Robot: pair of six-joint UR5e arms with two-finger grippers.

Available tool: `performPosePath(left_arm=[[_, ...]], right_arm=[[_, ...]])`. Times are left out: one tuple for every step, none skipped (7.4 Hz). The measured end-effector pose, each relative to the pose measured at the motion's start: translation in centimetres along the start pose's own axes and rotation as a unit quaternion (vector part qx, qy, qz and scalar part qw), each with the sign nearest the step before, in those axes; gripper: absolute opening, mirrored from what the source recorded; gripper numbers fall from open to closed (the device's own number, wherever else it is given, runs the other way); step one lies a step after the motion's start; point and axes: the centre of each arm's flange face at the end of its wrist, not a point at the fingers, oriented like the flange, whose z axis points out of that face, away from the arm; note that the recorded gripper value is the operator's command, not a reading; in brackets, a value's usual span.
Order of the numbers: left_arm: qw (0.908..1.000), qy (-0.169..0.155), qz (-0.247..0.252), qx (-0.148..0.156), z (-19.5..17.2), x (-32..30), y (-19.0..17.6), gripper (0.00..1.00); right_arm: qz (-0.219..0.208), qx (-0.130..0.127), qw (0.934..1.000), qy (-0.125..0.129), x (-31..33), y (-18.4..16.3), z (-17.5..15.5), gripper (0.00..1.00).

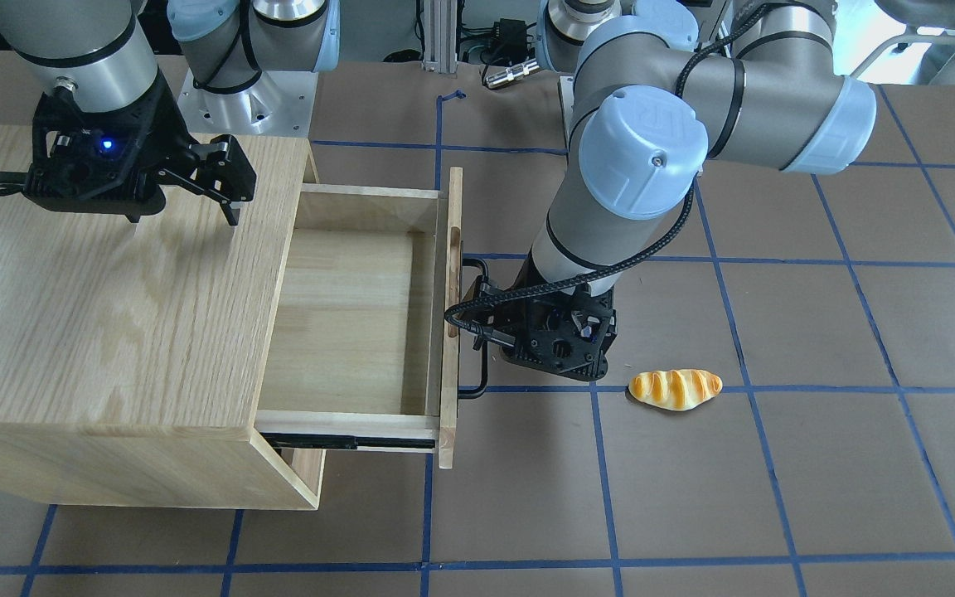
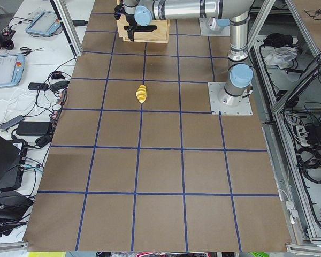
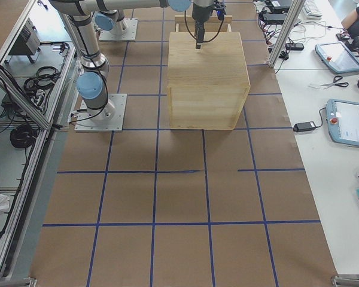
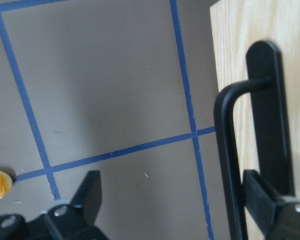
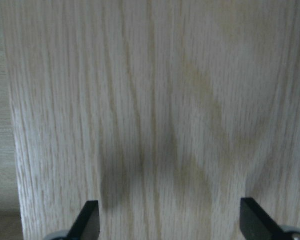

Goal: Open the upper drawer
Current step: 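Keep pulling the handle with the left gripper to open the drawer wider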

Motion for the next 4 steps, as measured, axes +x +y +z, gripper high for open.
performPosePath(left_arm=[[1.0,-0.001,0.001,-0.001,0.0,-0.2,0.0,1.0],[1.0,-0.003,0.004,0.0,-0.2,-0.3,0.0,1.0],[0.9999,-0.007,0.008,0.0,-0.6,-0.3,0.2,1.0],[0.9999,-0.011,0.007,-0.005,-1.5,-0.5,0.6,1.0]], right_arm=[[0.0,0.0,1.0,0.0,0.0,0.0,0.0,1.0],[0.0,0.0,1.0,0.0,0.0,0.0,0.0,1.0],[0.0,0.0,1.0,0.0,0.0,0.0,0.0,1.0],[0.0,0.0,1.0,0.0,0.0,0.0,0.0,1.0]])
